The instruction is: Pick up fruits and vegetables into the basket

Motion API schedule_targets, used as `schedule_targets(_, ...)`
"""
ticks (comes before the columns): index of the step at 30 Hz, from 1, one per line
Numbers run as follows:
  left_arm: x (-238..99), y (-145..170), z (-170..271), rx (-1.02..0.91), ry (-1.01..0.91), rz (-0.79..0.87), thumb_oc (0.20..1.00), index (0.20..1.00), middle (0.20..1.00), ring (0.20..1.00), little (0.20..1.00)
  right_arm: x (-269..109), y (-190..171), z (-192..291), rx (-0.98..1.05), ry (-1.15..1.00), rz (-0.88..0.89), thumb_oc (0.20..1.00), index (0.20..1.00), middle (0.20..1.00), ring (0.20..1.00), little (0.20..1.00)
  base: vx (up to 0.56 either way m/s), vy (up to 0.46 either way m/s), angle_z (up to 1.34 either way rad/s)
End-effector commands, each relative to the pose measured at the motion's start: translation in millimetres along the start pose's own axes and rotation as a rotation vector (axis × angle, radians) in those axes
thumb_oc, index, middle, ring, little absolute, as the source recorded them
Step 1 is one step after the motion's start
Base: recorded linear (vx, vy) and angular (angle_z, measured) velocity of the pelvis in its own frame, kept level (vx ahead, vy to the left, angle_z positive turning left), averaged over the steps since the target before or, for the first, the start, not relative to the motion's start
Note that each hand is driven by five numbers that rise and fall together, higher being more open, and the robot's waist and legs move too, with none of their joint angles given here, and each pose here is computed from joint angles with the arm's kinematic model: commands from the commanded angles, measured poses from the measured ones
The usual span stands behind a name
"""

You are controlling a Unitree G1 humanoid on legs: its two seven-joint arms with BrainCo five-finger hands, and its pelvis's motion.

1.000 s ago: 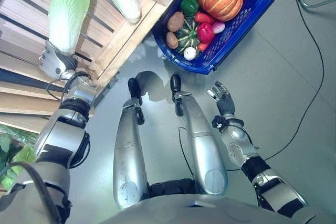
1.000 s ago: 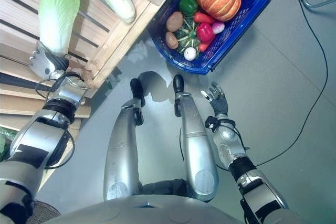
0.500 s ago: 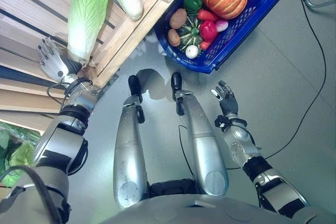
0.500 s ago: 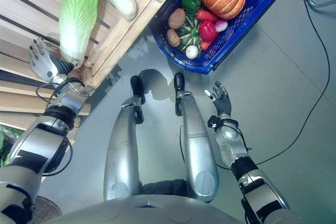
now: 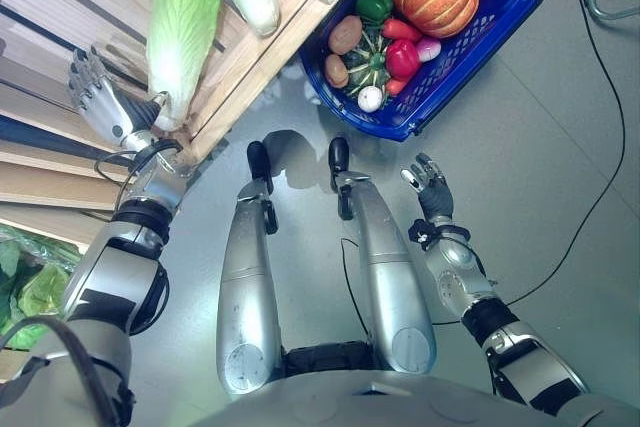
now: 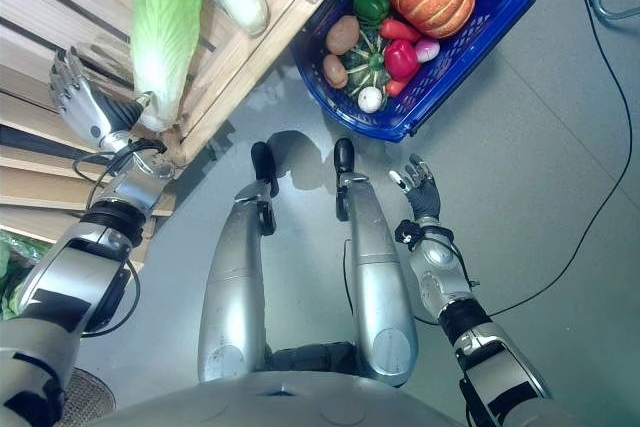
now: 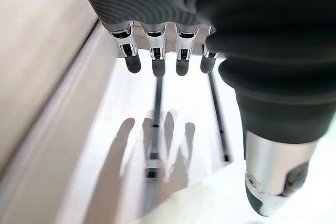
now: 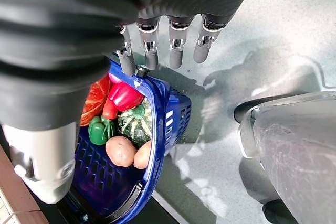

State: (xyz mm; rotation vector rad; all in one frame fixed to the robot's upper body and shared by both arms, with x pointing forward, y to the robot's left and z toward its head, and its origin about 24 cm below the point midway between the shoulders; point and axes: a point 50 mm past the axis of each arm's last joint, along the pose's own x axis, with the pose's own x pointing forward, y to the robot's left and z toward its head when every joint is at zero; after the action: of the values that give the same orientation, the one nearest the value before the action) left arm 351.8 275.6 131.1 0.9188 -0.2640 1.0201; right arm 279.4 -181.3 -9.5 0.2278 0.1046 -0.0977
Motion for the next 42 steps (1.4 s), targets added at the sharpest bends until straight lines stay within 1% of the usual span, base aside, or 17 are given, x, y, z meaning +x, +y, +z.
schedule_targets(1,2.9,5.9,8.2,-0.111,-0.009,0.076,1.000,1.000,1.000,1.000,1.000,-18.5,-3.7,-7.6,0.014,-0.001,-0.005,1.000,1.000,1.000,1.000,1.000,0.00,0.000,0.00)
schedule_targets(5,2.4,1.4,14.5,-0.136,0.004,0.047,1.000,1.000,1.000,1.000,1.000,-18.0,-1.6,-9.0,0.014,0.002,-0.001,1.000,1.000,1.000,1.000,1.000,0.00,0.000,0.00)
schedule_targets(8,1.4,-3.2,15.3,-0.161,0.061,0.017,1.000,1.000,1.000,1.000,1.000,-17.1,2.2,-9.0,0.018,0.002,0.007,1.000,1.000,1.000,1.000,1.000,0.00,0.000,0.00)
schedule_targets(15,5.1,-10.4,23.3,-0.147,0.067,-0.044,1.000,1.000,1.000,1.000,1.000,-14.1,7.0,-8.0,0.014,0.002,0.017,1.000,1.000,1.000,1.000,1.000,0.00,0.000,0.00)
schedule_targets(17,10.0,-11.7,25.1,-0.110,0.093,-0.055,1.000,1.000,1.000,1.000,1.000,-12.4,7.3,-6.8,0.014,-0.001,0.023,1.000,1.000,1.000,1.000,1.000,0.00,0.000,0.00)
schedule_targets(20,12.3,-12.6,21.9,-0.067,0.134,-0.058,1.000,1.000,1.000,1.000,1.000,-10.8,9.3,-6.1,0.013,-0.003,0.027,1.000,1.000,1.000,1.000,1.000,0.00,0.000,0.00)
schedule_targets(27,11.7,-13.4,12.6,-0.034,0.255,-0.043,1.000,1.000,1.000,1.000,1.000,-9.7,13.4,-4.3,0.016,-0.016,0.027,1.000,1.000,1.000,1.000,1.000,0.00,0.000,0.00)
schedule_targets(33,18.9,-10.7,18.8,-0.037,0.264,-0.026,1.000,1.000,1.000,1.000,1.000,-6.6,17.7,0.6,0.013,-0.028,0.037,1.000,1.000,1.000,1.000,1.000,0.00,0.000,0.00)
schedule_targets(34,21.1,-9.6,19.9,-0.044,0.271,-0.020,0.950,0.950,0.950,0.950,0.950,-6.0,18.3,1.9,0.016,-0.031,0.036,1.000,1.000,1.000,1.000,1.000,0.00,0.000,0.00)
schedule_targets(35,22.5,-9.0,20.8,-0.050,0.279,-0.015,0.853,0.853,0.853,0.853,0.853,-5.9,18.5,2.6,0.017,-0.033,0.036,1.000,1.000,1.000,1.000,1.000,0.00,-0.001,-0.03)
schedule_targets(36,25.7,-7.8,23.9,-0.063,0.293,-0.011,0.423,0.423,0.423,0.423,0.423,-5.7,19.5,3.6,0.017,-0.038,0.038,1.000,1.000,1.000,1.000,1.000,0.00,0.000,0.00)
schedule_targets(37,25.9,-7.9,25.2,-0.074,0.299,-0.010,0.200,0.200,0.200,0.200,0.200,-5.7,20.8,4.1,0.018,-0.040,0.037,1.000,1.000,1.000,1.000,1.000,0.00,0.000,0.00)
schedule_targets(42,28.8,-6.0,36.0,-0.076,0.252,0.022,0.200,0.200,0.200,0.200,0.200,-5.4,21.3,6.1,0.026,-0.051,0.041,1.000,1.000,1.000,1.000,1.000,0.00,0.000,0.00)
